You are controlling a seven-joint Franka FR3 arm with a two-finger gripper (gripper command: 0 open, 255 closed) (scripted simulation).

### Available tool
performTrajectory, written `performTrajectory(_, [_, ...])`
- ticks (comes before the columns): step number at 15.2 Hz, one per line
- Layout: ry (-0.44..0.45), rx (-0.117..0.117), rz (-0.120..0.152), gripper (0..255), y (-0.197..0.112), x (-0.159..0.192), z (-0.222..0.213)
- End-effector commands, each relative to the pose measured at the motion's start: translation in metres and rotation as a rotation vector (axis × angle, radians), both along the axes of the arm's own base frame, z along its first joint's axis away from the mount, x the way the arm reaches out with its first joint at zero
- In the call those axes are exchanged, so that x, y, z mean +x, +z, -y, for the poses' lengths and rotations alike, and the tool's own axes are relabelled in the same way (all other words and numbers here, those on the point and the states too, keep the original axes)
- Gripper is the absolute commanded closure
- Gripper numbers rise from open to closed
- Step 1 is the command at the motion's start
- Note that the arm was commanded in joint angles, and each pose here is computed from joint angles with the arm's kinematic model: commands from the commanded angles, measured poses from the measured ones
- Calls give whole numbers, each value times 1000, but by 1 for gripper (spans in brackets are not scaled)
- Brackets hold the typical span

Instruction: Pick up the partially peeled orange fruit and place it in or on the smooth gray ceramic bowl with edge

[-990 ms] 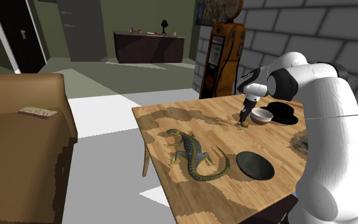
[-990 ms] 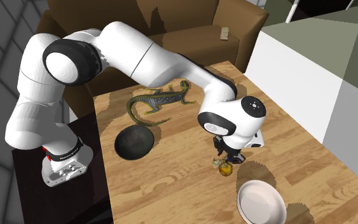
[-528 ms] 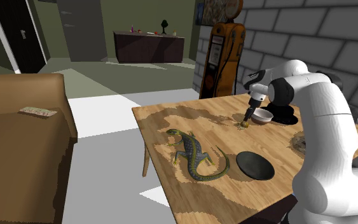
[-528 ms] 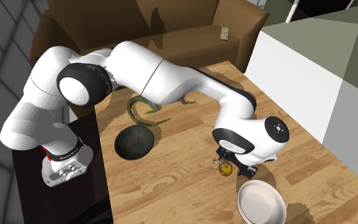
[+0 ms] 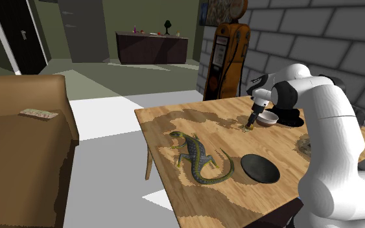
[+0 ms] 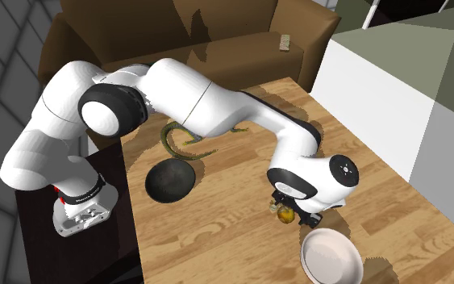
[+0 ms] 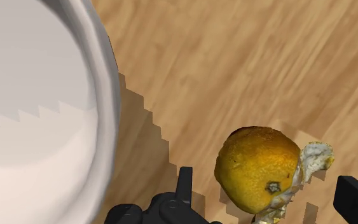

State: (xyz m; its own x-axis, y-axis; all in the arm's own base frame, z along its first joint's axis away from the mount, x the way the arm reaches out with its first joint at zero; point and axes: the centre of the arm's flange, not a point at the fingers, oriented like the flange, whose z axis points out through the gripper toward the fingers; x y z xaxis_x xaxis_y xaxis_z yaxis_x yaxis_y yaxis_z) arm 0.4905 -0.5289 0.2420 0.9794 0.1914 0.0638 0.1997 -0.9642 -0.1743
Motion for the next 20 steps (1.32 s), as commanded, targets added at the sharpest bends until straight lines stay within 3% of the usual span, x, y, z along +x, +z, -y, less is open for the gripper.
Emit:
performTrajectory(1, [0,0,0,0,0,0,0])
performTrajectory(4, [0,0,0,0,0,0,0])
performTrajectory(5, [0,0,0,255,0,0,0])
performTrajectory(14, [0,0,0,255,0,0,0])
performTrajectory(20, [0,0,0,255,31,0,0])
